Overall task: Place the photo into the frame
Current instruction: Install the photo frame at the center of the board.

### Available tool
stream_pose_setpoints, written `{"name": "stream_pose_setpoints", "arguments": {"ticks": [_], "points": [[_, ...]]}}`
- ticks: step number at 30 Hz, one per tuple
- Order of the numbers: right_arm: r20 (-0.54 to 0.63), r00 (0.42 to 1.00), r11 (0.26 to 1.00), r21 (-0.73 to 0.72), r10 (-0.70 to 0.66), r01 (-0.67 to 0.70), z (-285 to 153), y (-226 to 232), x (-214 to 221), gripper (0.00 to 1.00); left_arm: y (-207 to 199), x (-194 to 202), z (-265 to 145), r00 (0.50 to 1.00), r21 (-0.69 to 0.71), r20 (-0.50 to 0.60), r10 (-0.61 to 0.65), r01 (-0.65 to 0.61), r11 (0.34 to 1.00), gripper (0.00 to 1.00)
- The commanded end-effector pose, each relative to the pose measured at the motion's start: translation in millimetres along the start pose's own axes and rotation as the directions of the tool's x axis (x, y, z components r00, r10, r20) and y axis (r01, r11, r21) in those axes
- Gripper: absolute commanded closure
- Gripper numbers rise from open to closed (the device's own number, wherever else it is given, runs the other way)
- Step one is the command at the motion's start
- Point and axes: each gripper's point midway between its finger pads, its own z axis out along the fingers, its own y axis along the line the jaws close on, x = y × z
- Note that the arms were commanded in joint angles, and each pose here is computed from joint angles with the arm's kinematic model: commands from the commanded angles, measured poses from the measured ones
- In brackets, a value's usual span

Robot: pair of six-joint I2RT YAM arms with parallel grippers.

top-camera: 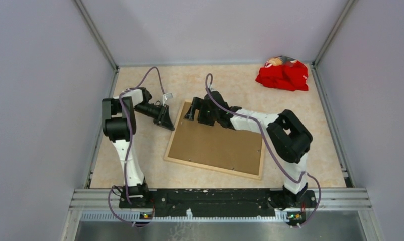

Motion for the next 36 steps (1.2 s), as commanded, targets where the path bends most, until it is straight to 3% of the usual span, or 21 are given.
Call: {"name": "stream_pose_setpoints", "arguments": {"ticks": [1, 36], "points": [[-0.014, 1.0, 0.993, -0.114, 0.012, -0.014, 22.3, 37.6, 0.9, 0.17, 9.9, -2.5, 6.8, 0.999, -0.006, 0.006, 0.038, -0.038, 0.999, 0.81], [-0.127, 0.989, 0.986, -0.141, 0.071, -0.089, 67.9, 36.6, 31.1, 0.22, 8.6, 6.7, 8.2, 0.999, -0.01, -0.003, 0.054, -0.054, 0.998, 0.85]]}}
